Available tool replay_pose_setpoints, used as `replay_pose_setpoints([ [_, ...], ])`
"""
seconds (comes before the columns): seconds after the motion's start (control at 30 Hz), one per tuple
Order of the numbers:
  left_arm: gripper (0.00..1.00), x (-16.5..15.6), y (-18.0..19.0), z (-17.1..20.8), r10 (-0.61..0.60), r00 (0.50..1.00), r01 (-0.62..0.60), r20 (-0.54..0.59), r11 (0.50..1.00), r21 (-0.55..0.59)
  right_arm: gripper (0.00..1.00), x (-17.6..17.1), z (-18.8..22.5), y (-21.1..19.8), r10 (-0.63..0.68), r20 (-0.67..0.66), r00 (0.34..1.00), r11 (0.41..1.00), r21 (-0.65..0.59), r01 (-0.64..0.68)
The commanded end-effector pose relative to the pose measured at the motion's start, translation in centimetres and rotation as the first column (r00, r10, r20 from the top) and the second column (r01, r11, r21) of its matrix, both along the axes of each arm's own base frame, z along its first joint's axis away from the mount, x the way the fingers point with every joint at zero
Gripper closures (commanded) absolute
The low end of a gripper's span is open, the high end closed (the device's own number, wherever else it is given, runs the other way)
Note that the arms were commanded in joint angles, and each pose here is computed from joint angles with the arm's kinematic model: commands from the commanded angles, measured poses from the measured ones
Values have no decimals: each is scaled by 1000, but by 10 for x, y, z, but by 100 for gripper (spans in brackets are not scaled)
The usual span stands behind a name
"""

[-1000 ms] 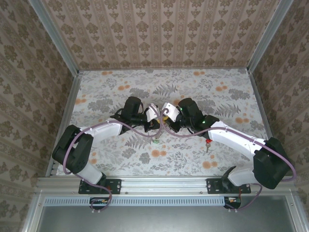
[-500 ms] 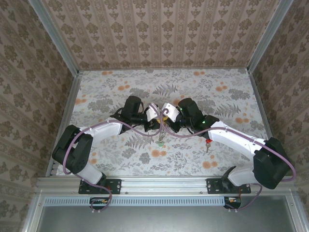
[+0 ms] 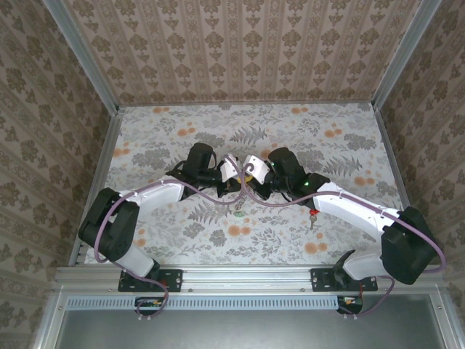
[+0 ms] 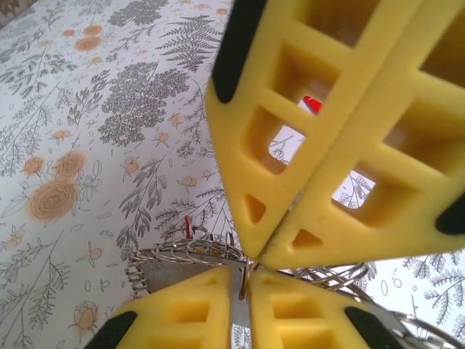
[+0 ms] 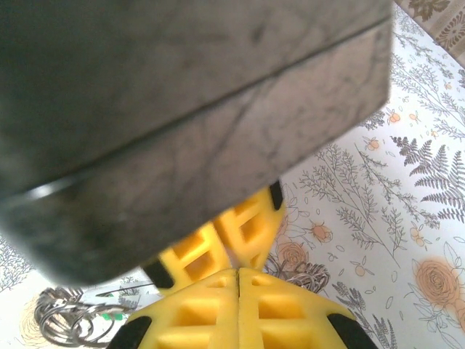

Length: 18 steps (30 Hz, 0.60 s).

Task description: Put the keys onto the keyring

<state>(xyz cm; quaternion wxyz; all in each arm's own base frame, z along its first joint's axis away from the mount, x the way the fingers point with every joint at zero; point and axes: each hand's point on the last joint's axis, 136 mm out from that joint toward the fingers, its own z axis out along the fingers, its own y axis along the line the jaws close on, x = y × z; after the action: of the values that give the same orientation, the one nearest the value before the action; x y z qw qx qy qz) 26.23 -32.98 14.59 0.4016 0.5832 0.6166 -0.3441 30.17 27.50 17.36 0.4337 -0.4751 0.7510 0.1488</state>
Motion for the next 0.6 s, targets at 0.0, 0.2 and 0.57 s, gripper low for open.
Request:
replay_pose_setpoints([
  [0.0, 99, 0, -4, 8, -17, 1000, 17, 19, 1000, -6, 100, -4, 21, 5, 30, 47, 998, 999, 34, -32],
  [0.2, 100, 3, -4, 5, 8, 1000, -7, 23, 1000, -15, 100, 4, 13, -8, -54, 44, 998, 998, 15, 53],
  [0.57, 100, -3, -4, -10, 33, 999, -33, 9, 999, -43, 100, 19, 3, -18, -157, -1, 988, 987, 21, 157],
])
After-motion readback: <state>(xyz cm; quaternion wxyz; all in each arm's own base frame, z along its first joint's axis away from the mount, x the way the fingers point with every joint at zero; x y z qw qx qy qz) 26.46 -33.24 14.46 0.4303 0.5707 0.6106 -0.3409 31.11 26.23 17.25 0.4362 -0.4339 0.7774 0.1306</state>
